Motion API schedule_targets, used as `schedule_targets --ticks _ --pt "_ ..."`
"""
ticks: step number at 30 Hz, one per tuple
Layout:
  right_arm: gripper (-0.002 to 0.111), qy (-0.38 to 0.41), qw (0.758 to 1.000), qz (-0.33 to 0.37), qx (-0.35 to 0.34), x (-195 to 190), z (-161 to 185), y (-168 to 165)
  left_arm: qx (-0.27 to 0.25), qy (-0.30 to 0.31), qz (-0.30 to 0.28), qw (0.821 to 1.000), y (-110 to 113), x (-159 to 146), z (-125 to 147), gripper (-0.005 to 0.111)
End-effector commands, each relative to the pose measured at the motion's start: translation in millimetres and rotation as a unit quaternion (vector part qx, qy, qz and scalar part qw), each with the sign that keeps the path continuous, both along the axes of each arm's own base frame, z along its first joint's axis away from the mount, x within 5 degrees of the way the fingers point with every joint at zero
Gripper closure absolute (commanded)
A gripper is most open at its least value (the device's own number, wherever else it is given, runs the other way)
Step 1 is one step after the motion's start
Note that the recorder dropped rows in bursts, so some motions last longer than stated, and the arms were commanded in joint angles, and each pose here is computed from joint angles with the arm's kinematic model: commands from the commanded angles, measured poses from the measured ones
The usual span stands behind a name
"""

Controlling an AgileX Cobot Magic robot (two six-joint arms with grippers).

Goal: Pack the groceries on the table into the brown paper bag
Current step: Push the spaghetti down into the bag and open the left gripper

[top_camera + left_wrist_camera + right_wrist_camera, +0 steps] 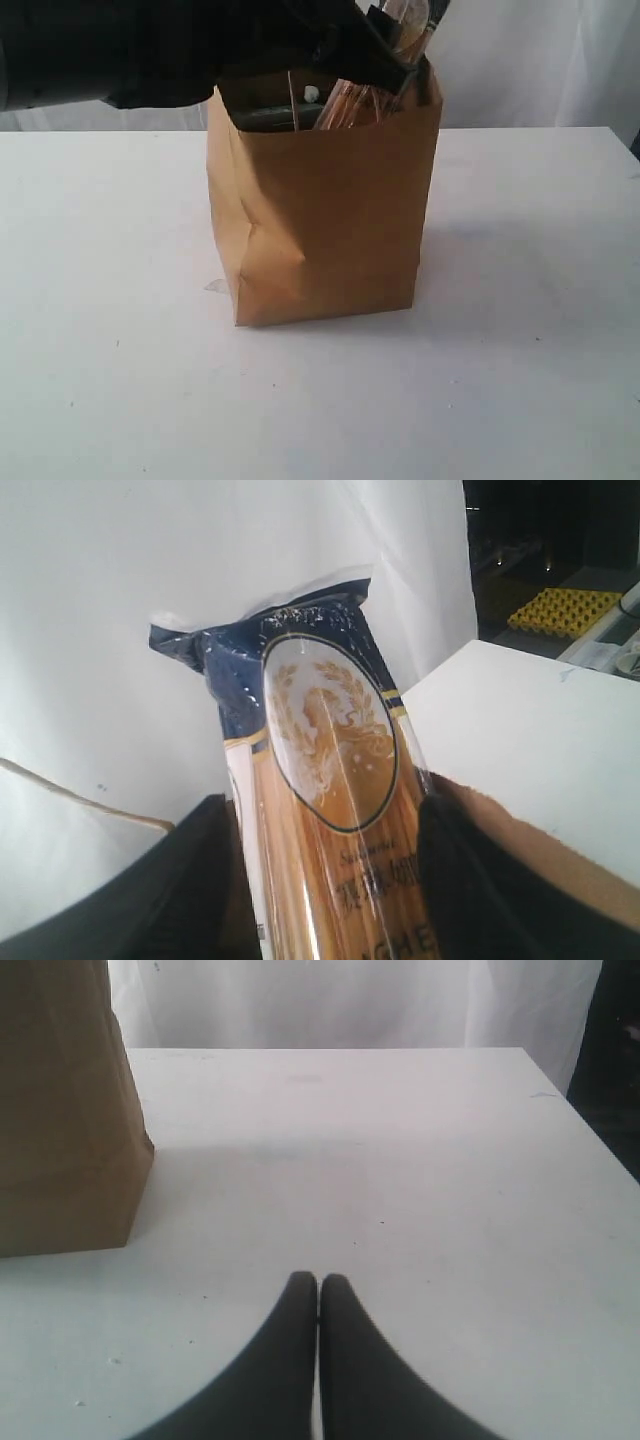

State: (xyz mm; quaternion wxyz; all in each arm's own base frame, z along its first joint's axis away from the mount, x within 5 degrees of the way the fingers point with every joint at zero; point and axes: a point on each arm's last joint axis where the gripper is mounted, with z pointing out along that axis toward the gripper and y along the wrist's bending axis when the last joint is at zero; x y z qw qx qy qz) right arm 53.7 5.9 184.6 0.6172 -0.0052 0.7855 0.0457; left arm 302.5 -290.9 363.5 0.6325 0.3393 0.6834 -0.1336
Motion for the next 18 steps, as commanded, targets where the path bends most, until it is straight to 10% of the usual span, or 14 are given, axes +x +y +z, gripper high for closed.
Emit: schedule_targets --ticks 1,18 --pt "0.108 -0.005 1.0 0.001 -0.002 0 0 0 -0.018 0.019 0.011 1.0 2 1 0 0.047" --pt "0.108 -0.005 1.0 0.001 -0.002 0 0 0 -0.052 -0.048 0.005 0.998 20 -18 55 0.047"
